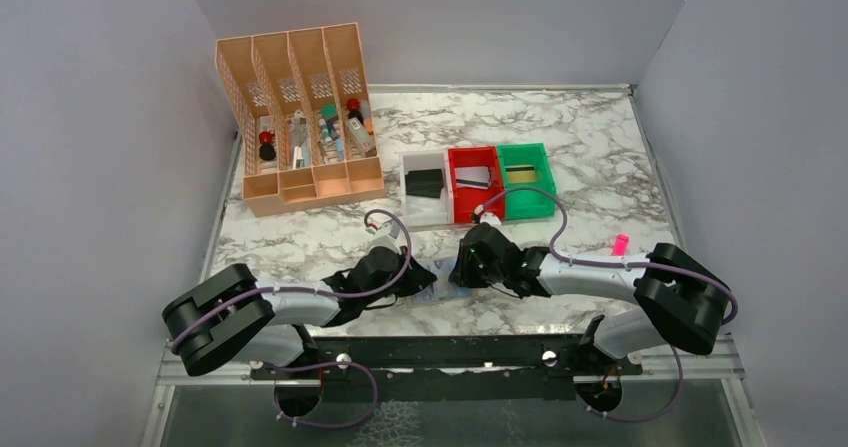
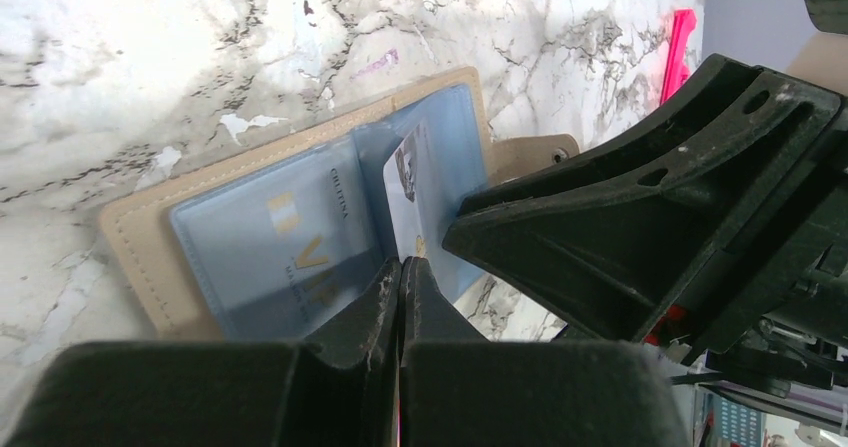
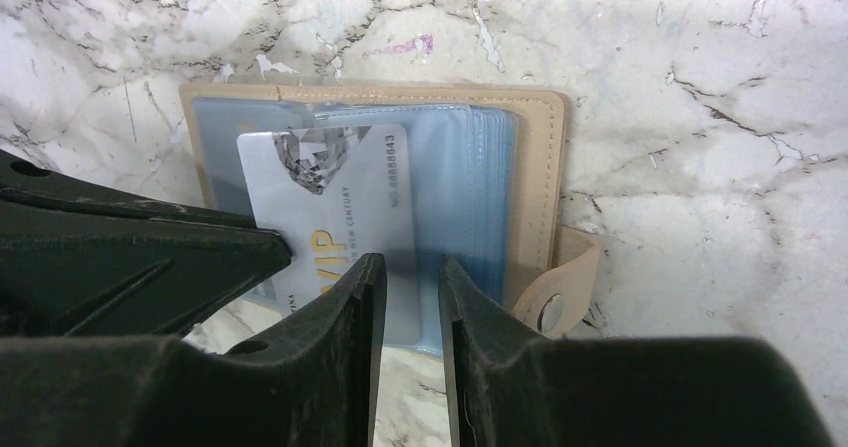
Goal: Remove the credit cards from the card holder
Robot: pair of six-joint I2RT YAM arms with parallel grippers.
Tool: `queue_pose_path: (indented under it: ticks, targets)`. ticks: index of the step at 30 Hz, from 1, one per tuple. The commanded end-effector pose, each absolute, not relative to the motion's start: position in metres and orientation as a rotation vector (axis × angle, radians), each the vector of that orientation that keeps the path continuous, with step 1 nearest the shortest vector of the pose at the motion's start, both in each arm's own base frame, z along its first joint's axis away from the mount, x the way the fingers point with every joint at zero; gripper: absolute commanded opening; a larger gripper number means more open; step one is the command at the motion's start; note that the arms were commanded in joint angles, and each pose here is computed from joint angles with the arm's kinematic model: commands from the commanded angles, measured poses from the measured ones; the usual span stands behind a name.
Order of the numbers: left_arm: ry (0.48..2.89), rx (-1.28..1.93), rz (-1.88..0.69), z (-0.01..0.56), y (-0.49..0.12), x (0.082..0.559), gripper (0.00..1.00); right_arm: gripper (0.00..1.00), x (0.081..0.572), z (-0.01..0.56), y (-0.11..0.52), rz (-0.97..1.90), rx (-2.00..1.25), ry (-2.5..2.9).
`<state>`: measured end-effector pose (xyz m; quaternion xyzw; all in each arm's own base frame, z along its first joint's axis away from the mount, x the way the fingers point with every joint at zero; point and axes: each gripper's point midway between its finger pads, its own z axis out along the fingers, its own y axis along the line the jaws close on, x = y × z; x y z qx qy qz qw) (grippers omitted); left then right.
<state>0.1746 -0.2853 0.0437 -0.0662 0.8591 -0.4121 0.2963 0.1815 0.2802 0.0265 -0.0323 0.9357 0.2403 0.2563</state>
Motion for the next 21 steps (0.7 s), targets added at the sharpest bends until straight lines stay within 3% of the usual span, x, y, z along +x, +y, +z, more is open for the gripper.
queue_pose_path:
  ticks: [1, 21]
  targets:
    - [2.256, -0.17, -1.076, 0.044, -0.276, 0.174, 0.0, 0.32, 0.172, 0.007, 0.258, 0.532, -0.093, 2.597]
    - [2.32, -0.087, -0.836, 0.048, -0.252, 0.179, 0.0, 0.25, 0.176, 0.064, 0.298, 0.756, -0.327, 2.476]
